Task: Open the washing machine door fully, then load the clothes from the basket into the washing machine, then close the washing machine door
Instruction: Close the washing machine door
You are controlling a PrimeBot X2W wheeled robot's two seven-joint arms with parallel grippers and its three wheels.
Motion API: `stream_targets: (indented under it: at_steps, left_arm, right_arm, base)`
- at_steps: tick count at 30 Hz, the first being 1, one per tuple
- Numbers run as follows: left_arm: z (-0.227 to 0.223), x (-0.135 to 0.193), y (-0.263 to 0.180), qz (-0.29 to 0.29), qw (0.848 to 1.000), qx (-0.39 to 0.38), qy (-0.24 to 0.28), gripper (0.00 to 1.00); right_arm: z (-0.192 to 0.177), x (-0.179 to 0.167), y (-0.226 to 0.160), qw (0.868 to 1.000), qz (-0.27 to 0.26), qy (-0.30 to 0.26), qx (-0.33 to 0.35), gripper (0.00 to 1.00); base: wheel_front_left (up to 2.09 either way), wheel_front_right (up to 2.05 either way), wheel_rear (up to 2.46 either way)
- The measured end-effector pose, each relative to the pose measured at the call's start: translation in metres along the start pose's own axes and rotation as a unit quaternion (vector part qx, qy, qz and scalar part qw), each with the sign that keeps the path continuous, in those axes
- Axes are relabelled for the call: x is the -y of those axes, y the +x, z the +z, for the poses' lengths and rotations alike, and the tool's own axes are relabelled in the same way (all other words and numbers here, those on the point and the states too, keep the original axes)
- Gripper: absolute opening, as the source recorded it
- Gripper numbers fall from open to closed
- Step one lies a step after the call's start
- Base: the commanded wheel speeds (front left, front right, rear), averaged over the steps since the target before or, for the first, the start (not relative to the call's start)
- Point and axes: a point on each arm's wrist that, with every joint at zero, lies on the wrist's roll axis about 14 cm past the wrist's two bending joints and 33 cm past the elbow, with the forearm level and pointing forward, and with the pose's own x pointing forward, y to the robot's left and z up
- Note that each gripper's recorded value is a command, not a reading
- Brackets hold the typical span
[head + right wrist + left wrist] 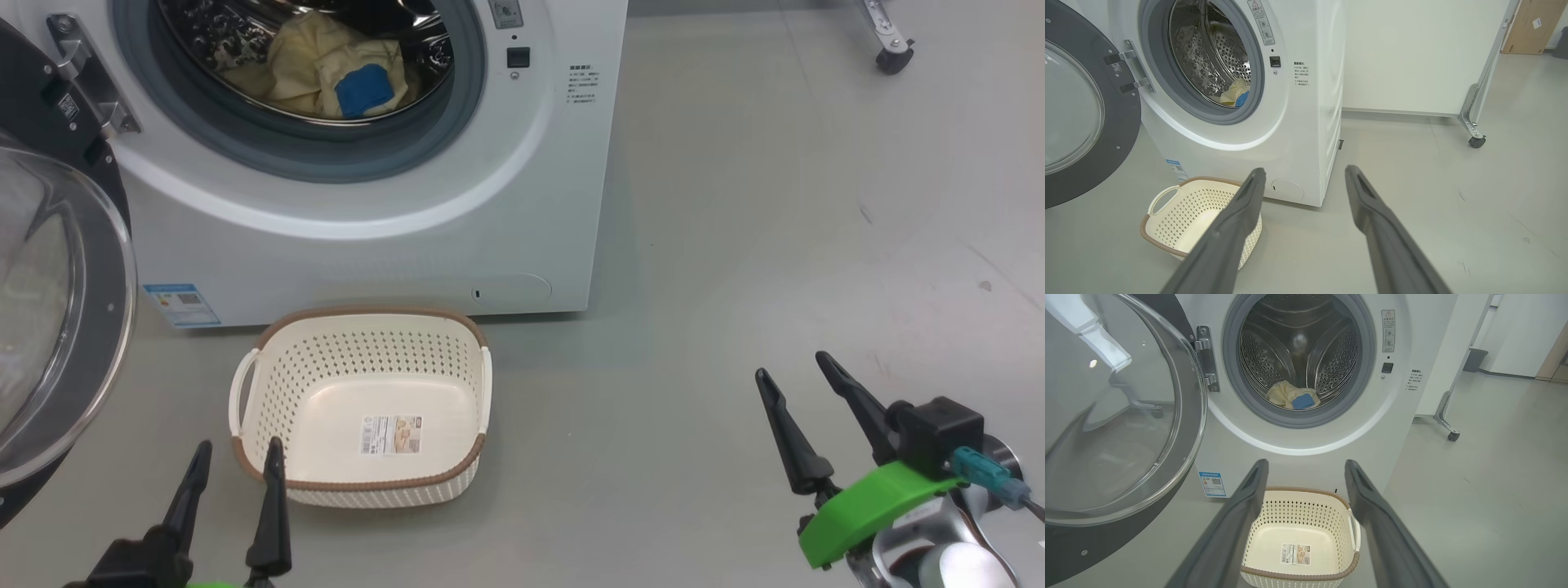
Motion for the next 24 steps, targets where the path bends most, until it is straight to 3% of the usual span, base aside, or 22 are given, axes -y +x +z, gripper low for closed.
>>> stream_targets:
  at_steps: [13, 24]
  left_arm:
    - [0.003, -0.01, -0.01, 0.02, 1.0, 0.004, 0.002, 1.0]
    - [0.013, -0.045, -0.046, 0.087, 0.996, 0.015, 0.013, 1.0]
  right_arm:
    - [0.002, -0.01, 0.009, 1.0, 0.017, -0.002, 0.002, 1.0]
    - [-0.001, -0.06, 0.026, 0.996, 0.095, -0.003, -0.002, 1.0]
  base:
    - [0.0, 0.0, 0.0]
    - [0.0, 0.0, 0.0]
